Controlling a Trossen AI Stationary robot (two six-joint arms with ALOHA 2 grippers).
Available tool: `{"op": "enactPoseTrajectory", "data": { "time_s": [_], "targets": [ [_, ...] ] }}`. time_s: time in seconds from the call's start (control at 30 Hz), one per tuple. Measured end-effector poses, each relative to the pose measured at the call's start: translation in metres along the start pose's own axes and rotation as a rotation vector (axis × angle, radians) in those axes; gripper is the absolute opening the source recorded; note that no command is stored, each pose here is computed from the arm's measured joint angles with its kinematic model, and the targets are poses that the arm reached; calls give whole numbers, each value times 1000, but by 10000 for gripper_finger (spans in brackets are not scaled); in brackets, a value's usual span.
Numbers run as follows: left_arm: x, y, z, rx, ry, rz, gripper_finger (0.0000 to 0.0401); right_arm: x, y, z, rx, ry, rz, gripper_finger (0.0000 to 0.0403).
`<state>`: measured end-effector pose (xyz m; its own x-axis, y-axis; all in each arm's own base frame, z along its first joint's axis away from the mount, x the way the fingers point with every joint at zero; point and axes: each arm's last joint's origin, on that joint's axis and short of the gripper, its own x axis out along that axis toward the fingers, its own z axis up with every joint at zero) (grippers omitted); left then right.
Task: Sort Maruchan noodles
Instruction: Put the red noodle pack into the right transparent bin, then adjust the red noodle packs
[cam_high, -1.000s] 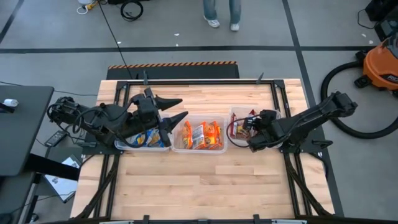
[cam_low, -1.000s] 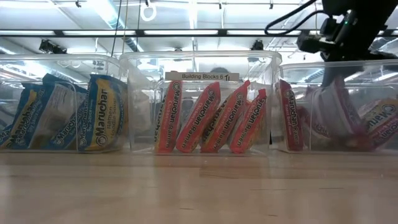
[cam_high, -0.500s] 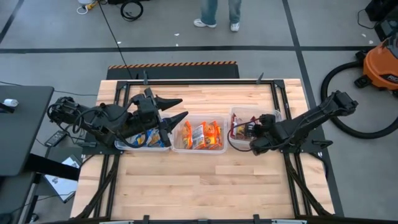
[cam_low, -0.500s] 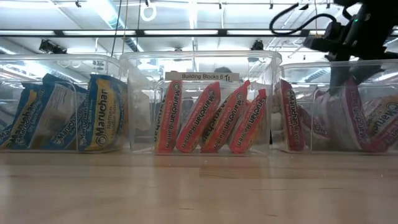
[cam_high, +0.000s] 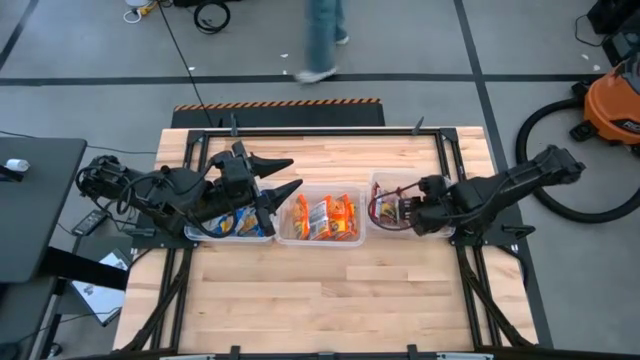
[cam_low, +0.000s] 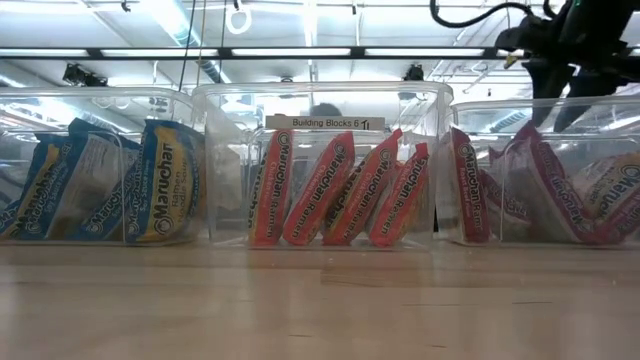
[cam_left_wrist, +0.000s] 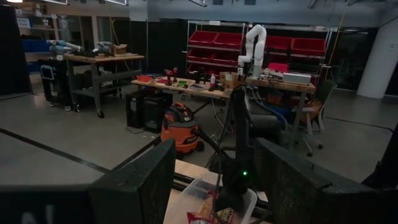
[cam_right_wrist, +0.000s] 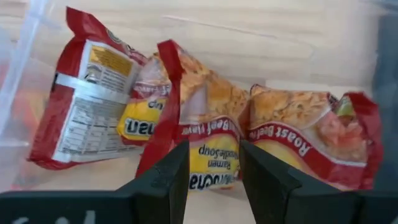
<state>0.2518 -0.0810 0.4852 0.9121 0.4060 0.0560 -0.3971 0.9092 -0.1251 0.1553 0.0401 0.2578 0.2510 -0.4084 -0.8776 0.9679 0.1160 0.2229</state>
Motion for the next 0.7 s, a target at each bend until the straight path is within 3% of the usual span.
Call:
{"op": "enactPoseTrajectory", "data": {
  "time_s": [0.3, 0.47, 0.63, 0.7],
  "targets": [
    [0, 0, 0, -27, 0, -2, 224, 6, 7, 13, -123, 80, 29, 145],
    [1, -7, -5, -18, 13, -23, 224, 5, -4, 16, -215, 174, -53, 144],
    [4, -13, -10, -6, 25, -46, 224, 4, -13, 18, -441, 275, -109, 144],
    [7, -15, -13, 2, 32, -41, 224, 7, -14, 20, -443, 305, -146, 144]
  ]
}}
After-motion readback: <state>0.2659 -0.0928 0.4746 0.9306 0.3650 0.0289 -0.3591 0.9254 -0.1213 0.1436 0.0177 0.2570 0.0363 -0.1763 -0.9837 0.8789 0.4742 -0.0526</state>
